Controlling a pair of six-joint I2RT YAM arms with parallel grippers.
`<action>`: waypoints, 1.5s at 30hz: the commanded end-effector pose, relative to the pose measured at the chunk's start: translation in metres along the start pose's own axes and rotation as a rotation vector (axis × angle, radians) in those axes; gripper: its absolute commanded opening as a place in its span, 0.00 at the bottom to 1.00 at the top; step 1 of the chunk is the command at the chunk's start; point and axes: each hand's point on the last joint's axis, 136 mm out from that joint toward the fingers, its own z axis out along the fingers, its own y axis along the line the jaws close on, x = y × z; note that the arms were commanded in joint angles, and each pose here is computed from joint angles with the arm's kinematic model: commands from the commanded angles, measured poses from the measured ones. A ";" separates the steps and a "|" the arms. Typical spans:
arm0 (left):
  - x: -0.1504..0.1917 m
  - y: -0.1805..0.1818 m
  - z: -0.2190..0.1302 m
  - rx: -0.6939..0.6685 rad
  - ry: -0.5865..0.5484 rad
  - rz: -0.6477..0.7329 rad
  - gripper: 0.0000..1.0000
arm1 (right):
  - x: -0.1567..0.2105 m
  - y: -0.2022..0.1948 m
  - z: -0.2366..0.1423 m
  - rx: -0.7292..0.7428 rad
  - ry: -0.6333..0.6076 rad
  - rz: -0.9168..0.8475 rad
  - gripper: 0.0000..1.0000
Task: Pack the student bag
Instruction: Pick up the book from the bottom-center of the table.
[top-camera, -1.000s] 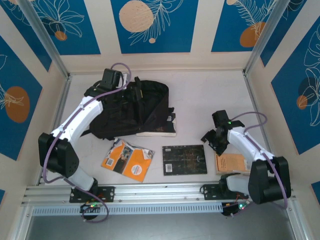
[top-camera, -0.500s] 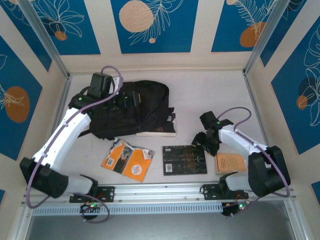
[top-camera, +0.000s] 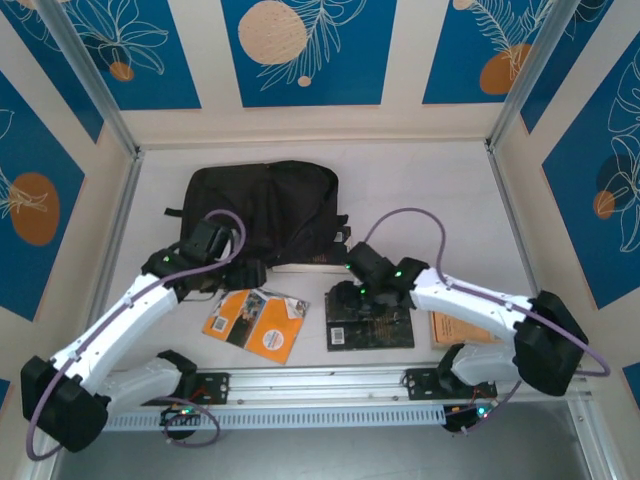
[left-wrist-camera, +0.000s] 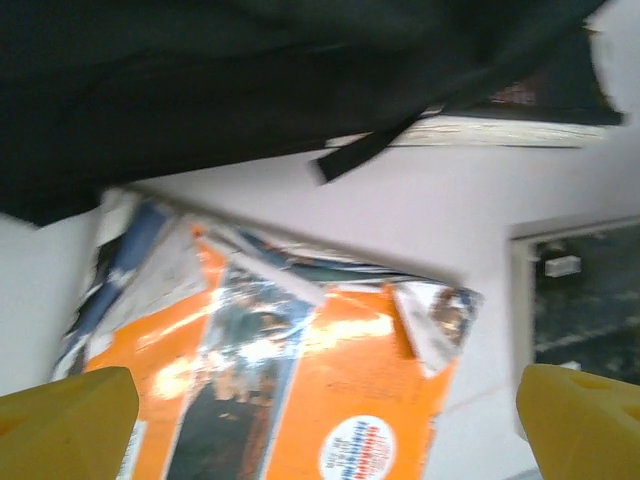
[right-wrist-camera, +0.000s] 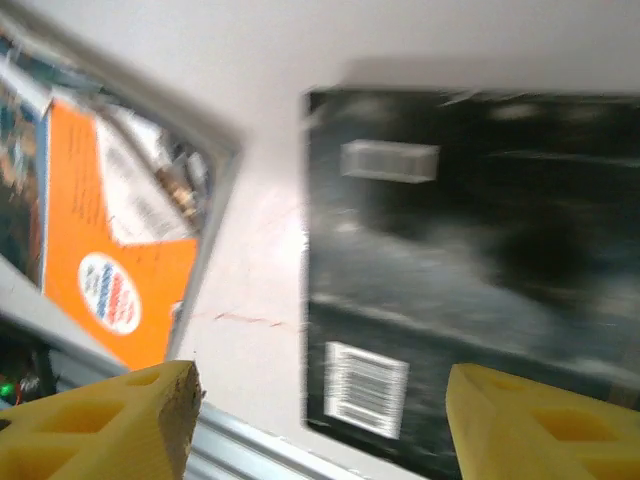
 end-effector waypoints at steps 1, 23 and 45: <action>0.002 0.035 0.009 -0.079 -0.034 -0.162 0.97 | -0.002 0.057 0.013 -0.134 0.046 -0.026 0.65; 0.032 0.084 0.070 -0.198 -0.016 -0.384 0.96 | 0.014 0.065 0.094 -0.024 0.219 0.325 0.65; 0.067 0.046 0.069 0.064 0.108 -0.422 0.86 | -0.069 0.081 0.056 -0.323 0.102 0.197 0.59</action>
